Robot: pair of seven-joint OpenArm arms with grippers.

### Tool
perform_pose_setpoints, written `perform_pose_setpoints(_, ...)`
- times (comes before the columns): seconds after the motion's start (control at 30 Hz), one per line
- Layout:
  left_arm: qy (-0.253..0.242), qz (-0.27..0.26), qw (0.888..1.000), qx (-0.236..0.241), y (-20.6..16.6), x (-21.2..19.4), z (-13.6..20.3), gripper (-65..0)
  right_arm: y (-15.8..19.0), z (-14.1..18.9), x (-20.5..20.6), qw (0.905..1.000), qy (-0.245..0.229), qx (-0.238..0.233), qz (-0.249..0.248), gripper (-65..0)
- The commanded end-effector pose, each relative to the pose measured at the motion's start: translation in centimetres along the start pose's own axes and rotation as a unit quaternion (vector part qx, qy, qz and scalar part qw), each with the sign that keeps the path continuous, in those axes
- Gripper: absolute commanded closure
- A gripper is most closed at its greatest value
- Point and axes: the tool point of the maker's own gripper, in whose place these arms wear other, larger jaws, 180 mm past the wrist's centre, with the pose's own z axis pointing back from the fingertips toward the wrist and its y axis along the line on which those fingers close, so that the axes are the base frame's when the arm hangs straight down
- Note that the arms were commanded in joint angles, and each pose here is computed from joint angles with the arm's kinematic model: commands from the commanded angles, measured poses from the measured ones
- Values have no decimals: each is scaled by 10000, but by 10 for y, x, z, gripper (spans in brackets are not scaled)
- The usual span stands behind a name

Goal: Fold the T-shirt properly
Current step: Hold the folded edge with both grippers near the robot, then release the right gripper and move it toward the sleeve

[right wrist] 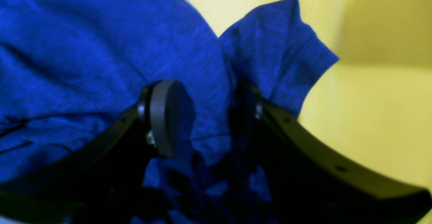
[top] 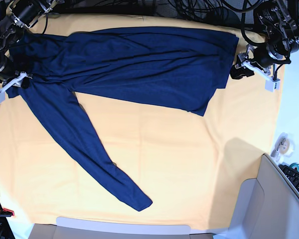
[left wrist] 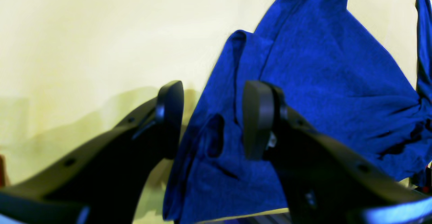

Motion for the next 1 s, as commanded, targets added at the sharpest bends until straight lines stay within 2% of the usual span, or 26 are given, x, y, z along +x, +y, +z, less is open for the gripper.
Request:
perform_pose_setpoints(0.0, -144, -111, 9998, -26, -2, 10, 5, -279, -12, 9, 12, 9997, -134, -183, 25, -273)
perform_pose_setpoints(0.17, -130, -119, 9998, -46, -3, 10, 5, -279, -22, 15, 19, 9989, -314, -286, -184, -273)
perform_pose_setpoints(0.47, -126, -129, 9998, -58, -4, 10, 4, -279, -12, 10, 22, 9990, -366, -177, -205, -276)
perform_pose_setpoints(0.8, -133, -131, 9998, -61, -4, 11, 4, -279, -9, 45, 62, 9932, -1012, -533, 236, -276)
perform_pose_setpoints(0.97, -126, -129, 9998, -58, -4, 10, 4, -279, -8, 49, 73, 9914, -1167, -549, 235, -276)
